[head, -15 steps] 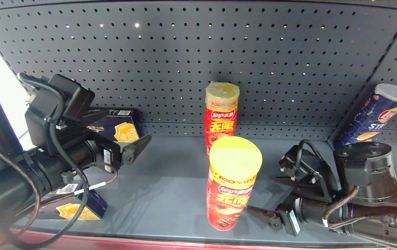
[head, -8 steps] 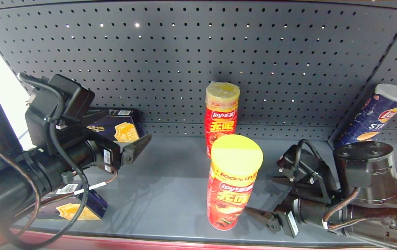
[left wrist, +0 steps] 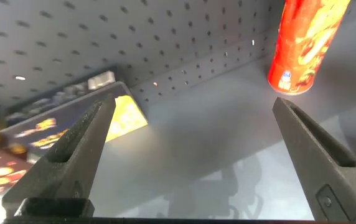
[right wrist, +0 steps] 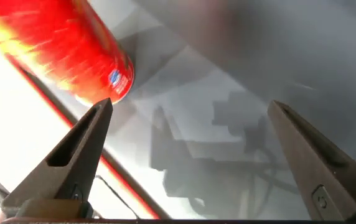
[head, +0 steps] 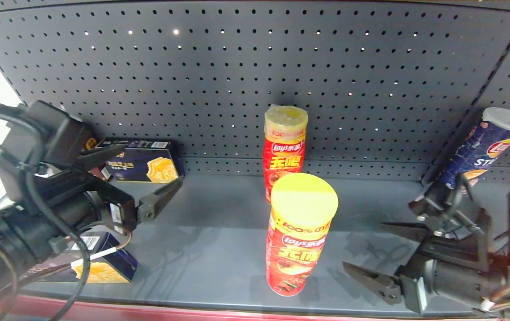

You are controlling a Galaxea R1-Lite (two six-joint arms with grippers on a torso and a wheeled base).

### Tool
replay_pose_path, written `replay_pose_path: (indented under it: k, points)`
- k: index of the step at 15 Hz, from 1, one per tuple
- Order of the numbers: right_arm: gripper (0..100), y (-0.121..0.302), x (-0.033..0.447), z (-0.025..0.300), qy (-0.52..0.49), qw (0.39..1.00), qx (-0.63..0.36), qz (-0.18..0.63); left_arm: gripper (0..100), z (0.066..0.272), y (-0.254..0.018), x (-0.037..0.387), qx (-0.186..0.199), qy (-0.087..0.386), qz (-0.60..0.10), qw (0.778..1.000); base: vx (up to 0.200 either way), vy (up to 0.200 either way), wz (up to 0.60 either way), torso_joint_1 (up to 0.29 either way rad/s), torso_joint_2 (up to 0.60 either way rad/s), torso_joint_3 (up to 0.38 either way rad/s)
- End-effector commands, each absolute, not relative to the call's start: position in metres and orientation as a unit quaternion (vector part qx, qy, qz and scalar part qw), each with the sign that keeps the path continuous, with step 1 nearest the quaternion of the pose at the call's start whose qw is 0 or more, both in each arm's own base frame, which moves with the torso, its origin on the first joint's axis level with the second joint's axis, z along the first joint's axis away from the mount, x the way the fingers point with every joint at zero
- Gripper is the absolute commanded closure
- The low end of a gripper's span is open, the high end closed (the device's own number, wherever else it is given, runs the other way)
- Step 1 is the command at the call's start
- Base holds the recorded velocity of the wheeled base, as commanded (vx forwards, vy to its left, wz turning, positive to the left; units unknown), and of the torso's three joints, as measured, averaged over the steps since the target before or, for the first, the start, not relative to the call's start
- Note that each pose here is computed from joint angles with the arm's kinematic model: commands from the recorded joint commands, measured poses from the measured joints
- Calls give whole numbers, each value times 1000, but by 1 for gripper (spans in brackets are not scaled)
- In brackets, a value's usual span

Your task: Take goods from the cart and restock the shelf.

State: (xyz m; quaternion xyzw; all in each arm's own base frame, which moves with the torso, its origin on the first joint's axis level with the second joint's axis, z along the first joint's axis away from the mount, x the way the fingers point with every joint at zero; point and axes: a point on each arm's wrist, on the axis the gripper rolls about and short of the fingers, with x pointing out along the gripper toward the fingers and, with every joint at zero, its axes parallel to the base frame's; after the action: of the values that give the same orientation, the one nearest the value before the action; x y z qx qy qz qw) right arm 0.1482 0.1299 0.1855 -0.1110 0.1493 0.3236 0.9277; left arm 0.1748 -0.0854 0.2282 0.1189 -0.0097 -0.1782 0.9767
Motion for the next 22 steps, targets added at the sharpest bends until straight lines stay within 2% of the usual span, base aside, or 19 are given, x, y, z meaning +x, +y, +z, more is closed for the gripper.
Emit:
replay_pose_path:
  k: [1, 3, 4, 7, 9, 12, 13, 14, 16, 18, 19, 21, 22]
  points:
    - [0, 78, 92, 199, 60, 943, -77, 320, 0, 242, -63, 129, 101, -71, -173, 977, 0, 0, 0, 0, 0, 0]
    - [0, 58, 68, 189, 35, 943, -68, 323, 0, 242, -52, 105, 92, -98, -175, 975, 0, 0, 0, 0, 0, 0]
    - [0, 37, 45, 171, 11, 945, -57, 321, 0, 231, -43, 80, 87, -117, -189, 971, 0, 0, 0, 0, 0, 0]
    - [0, 13, 17, 133, -8, 946, -49, 320, 0, 190, -17, 32, 99, -158, -200, 962, 0, 0, 0, 0, 0, 0]
    - [0, 1, 4, 112, -7, 947, -46, 317, 0, 164, -3, 10, 116, -140, -200, 963, 0, 0, 0, 0, 0, 0]
    - [0, -13, -12, 83, 18, 949, -42, 311, 0, 111, 16, -22, 155, -65, -212, 963, 0, 0, 0, 0, 0, 0]
    - [0, -13, -13, 83, 21, 951, -35, 305, 0, 103, 19, -26, 161, -56, -210, 963, 0, 0, 0, 0, 0, 0]
    - [0, -13, -13, 84, 28, 961, -20, 273, 0, 87, 19, -28, 187, 4, -209, 960, 0, 0, 0, 0, 0, 0]
    - [0, -9, -9, 84, 67, 975, -7, 213, 0, 88, 17, -29, 184, 8, -171, 968, 0, 0, 0, 0, 0, 0]
    - [0, -4, -3, 85, 115, 982, -9, 147, 0, 90, 12, -25, 185, 47, -128, 973, 0, 0, 0, 0, 0, 0]
    - [0, -2, 2, 85, 147, 986, -5, 76, 0, 91, 8, -24, 185, 73, -75, 977, 0, 0, 0, 0, 0, 0]
    - [0, -3, -2, 84, 129, 991, 19, -1, 0, 90, 6, -24, 179, 84, -24, 980, 0, 0, 0, 0, 0, 0]
    - [0, -3, -10, 82, 81, 996, 28, -22, 0, 90, 6, -24, 179, 83, -27, 980, 0, 0, 0, 0, 0, 0]
